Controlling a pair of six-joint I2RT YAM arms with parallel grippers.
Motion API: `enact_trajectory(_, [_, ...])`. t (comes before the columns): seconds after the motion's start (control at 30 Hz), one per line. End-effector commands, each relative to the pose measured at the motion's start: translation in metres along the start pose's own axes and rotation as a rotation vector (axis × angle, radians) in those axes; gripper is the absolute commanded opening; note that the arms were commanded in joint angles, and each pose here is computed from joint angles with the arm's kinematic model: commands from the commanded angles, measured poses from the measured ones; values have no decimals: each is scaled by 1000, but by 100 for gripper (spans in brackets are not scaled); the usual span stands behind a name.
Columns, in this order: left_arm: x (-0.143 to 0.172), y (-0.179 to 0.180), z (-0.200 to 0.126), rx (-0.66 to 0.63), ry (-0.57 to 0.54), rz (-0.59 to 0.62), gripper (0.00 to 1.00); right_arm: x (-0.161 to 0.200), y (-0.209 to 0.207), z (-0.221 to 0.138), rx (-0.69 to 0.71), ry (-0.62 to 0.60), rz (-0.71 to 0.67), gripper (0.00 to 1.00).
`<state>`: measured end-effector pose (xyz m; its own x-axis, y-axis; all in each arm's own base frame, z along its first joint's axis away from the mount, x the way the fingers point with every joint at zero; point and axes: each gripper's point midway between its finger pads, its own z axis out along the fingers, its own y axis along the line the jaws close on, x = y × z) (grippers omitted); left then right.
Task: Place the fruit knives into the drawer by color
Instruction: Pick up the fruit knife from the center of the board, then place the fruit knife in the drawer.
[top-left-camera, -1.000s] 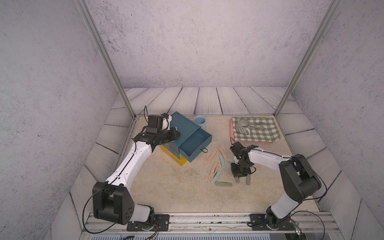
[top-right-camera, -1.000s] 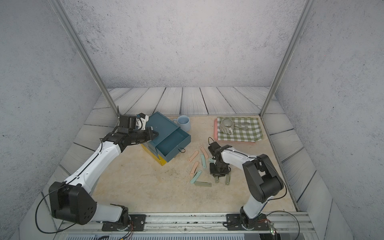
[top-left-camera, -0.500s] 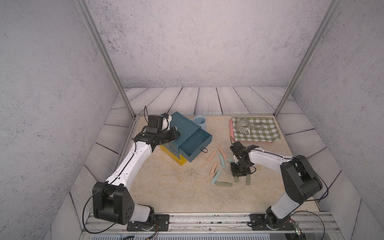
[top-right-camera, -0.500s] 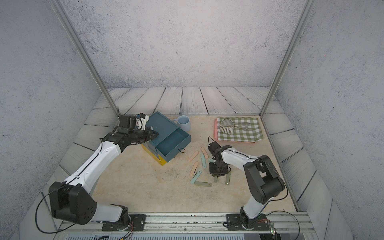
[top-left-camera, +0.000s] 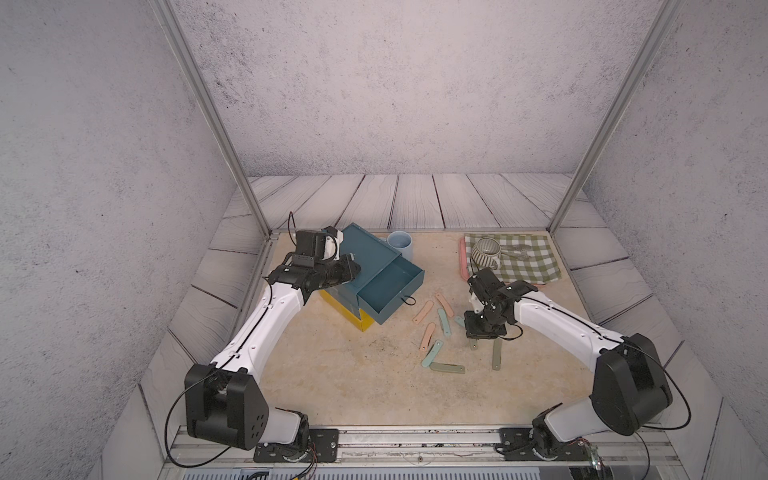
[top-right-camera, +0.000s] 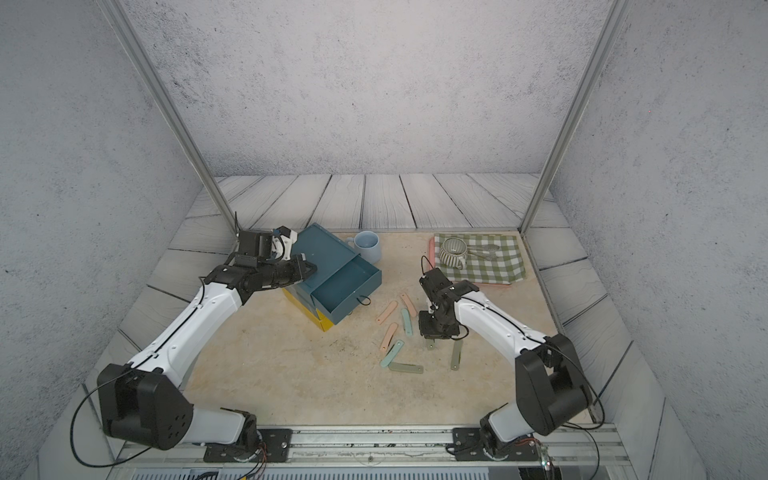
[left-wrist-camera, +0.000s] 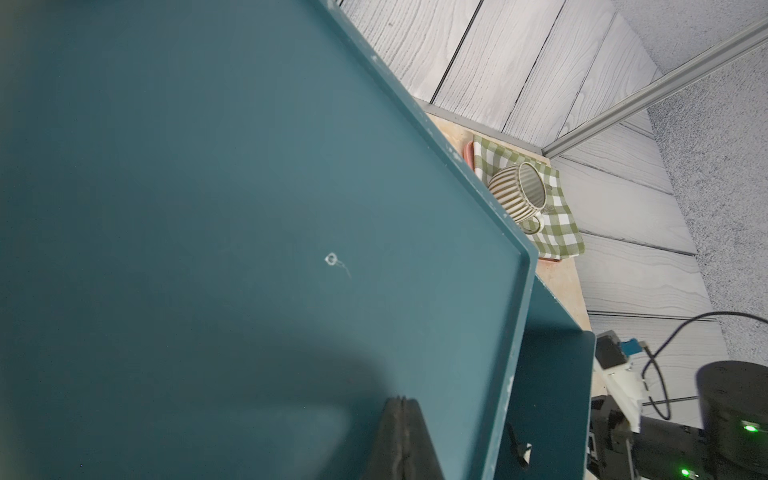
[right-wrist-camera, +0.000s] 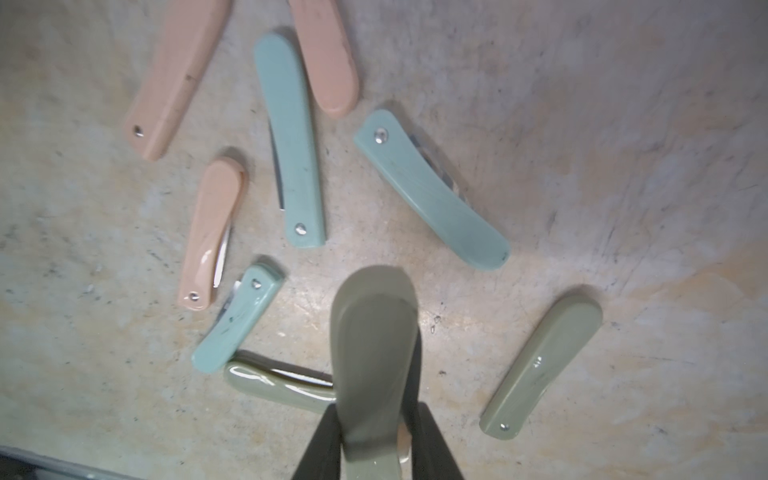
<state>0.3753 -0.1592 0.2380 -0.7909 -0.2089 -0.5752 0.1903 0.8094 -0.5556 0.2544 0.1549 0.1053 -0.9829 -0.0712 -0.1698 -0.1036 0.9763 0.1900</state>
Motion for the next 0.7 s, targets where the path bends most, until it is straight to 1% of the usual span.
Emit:
enact_trajectory(0.0, [28,21,3,-74,93,-40,0,-3,15,-35,-63,-41,-32,18])
enact_trajectory(0.17, [28,22,5,-75,95,-42,0,-19,46,-81,-197,-135,-70,19])
enact_trajectory(0.3, [29,23,7,-74,98,-47,0,-30,75,-111,-292,-189,-112,19])
enact_trajectory(0.47, [30,24,7,-76,99,-49,0,-47,116,-133,-413,-248,-164,19])
enact_trajectory(0.67, [31,24,8,-76,101,-49,0,-70,159,-143,-509,-283,-197,19])
